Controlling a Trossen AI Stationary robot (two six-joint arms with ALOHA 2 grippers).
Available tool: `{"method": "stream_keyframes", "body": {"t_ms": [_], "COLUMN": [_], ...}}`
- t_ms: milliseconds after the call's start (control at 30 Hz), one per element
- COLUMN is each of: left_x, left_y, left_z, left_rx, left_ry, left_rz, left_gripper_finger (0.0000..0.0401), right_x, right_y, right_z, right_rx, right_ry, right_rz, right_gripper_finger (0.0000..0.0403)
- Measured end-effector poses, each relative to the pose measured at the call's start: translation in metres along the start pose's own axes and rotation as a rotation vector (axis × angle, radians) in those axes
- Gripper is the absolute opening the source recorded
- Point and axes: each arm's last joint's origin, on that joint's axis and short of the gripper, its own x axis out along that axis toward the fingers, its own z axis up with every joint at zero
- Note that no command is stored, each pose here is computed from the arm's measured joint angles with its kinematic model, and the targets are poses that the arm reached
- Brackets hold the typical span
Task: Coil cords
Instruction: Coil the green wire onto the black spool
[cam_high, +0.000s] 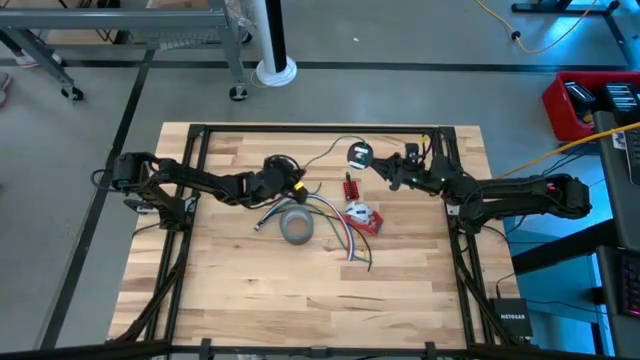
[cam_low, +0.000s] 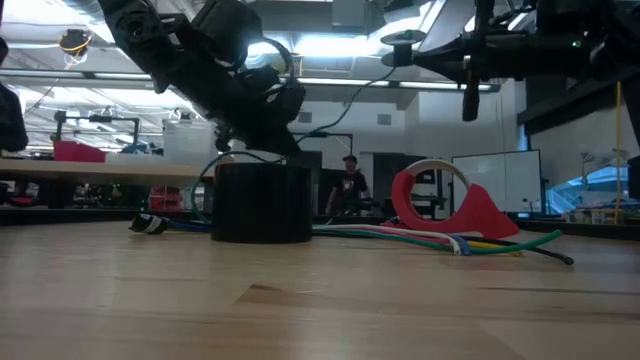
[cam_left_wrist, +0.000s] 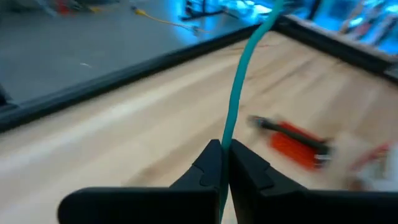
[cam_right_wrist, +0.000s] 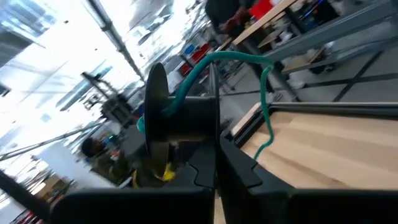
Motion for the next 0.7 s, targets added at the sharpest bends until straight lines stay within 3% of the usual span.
{"method": "stream_keyframes", "body": {"t_ms": [200,433,533,700], "left_x": [0.001,0.021,0.026,0.025], "left_y": [-0.020,-0.049,-0.053,-0.041], "left_z": [0.013,0.027,0.029,0.035], "left_rx": [-0.111,-0.087,0.019,0.102], "left_ry": [0.019,0.049,0.084,0.056], "left_rz": [-0.143,-0.245,-0.167,0.122], "left_gripper_finger": [0.0003,0.0002,0.0002,0.0001], "right_x": [0.006,0.026,0.032,0.032], "right_y": [-0.008,-0.017,-0.019,-0.021], "right_z": [-0.004,-0.013,-0.015,-0.017], "right_rx": [-0.002,-0.054,-0.086,-0.089], "right_ry": [-0.046,-0.046,-0.034,0.004], "right_rz": [-0.088,-0.152,-0.170,-0.172], "right_gripper_finger": [0.0007,0.0007,0.0007,0.0007]}}
